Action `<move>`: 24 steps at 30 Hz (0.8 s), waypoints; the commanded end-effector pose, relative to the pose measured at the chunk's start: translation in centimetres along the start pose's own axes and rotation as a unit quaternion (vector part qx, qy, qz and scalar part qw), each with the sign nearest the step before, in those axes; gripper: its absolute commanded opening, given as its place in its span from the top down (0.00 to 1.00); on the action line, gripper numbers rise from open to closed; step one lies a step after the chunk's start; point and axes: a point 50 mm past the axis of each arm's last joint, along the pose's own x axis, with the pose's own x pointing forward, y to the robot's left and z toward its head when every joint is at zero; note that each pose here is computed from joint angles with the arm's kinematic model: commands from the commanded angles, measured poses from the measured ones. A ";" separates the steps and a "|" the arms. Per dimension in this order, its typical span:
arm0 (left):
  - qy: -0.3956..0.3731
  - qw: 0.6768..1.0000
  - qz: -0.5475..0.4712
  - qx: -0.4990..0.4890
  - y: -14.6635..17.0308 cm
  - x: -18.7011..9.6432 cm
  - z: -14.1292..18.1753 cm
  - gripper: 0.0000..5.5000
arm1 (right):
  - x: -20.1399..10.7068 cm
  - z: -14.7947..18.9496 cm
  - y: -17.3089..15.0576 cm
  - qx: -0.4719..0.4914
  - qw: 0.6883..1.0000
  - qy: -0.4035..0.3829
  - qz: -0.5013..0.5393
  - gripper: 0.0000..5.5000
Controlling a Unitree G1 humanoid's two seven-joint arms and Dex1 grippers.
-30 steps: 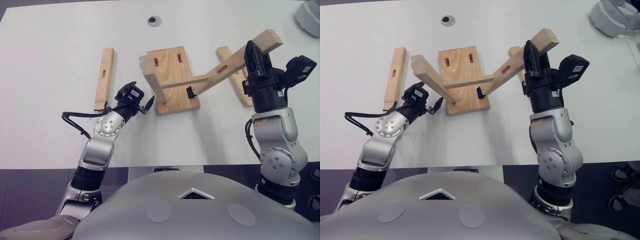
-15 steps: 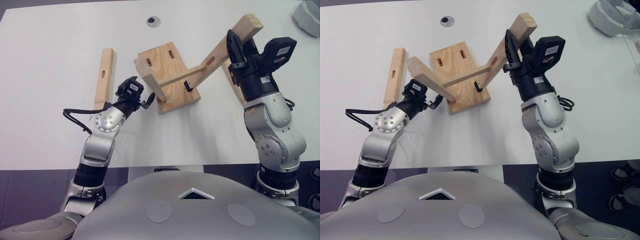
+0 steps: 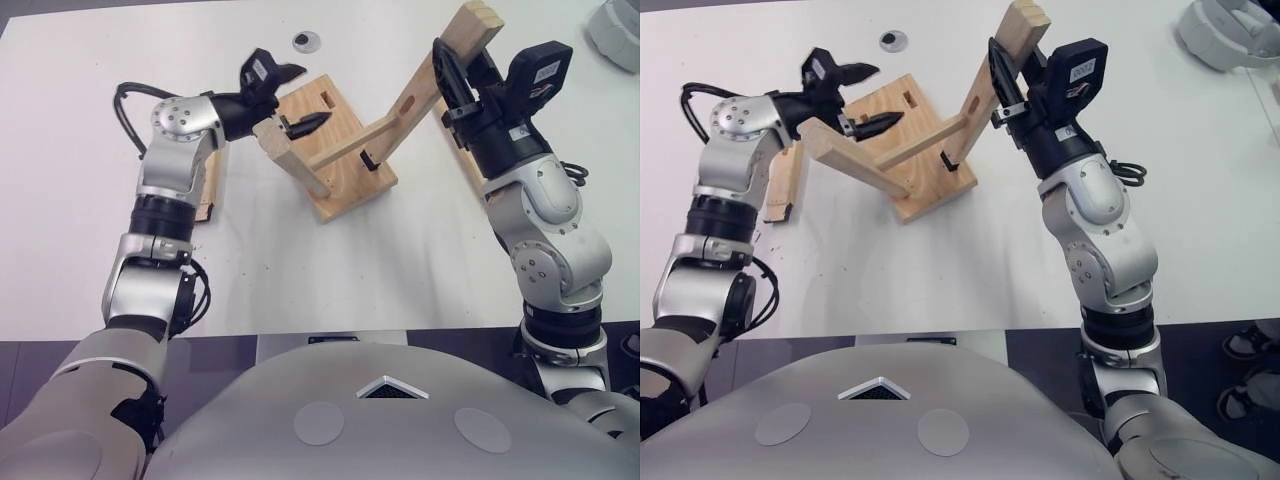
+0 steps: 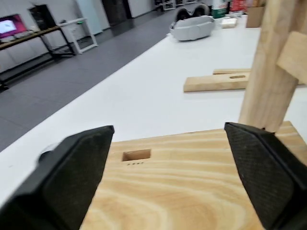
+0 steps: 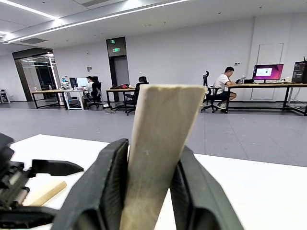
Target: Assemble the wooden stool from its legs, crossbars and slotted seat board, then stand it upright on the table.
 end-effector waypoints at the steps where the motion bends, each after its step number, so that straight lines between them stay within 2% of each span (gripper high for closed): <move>1: 0.025 0.993 -0.113 0.024 -0.6 2.5 0.3 0.23 | -1.9 -6.5 -2.8 -0.072 0.974 0.214 -0.025 0.78; 4: 0.018 0.985 -0.168 0.022 -1.1 3.7 0.8 0.23 | -1.7 -6.6 -2.9 -0.071 0.973 0.219 -0.017 0.78; 9: -0.072 0.985 -0.159 0.018 0.1 4.1 4.2 0.23 | -2.2 -7.6 -2.4 -0.069 0.966 0.249 -0.001 0.78; 14: -0.085 0.982 -0.164 0.046 0.4 4.2 5.9 0.23 | -2.3 -7.9 -2.2 -0.069 0.964 0.258 0.000 0.78; 21: -0.070 0.985 -0.146 0.064 0.1 4.7 4.9 0.23 | -2.3 -8.0 -1.5 -0.060 0.964 0.258 0.010 0.78; 24: -0.087 0.986 -0.132 0.059 0.4 4.5 4.9 0.23 | -2.4 -8.2 -1.6 -0.056 0.964 0.261 0.006 0.78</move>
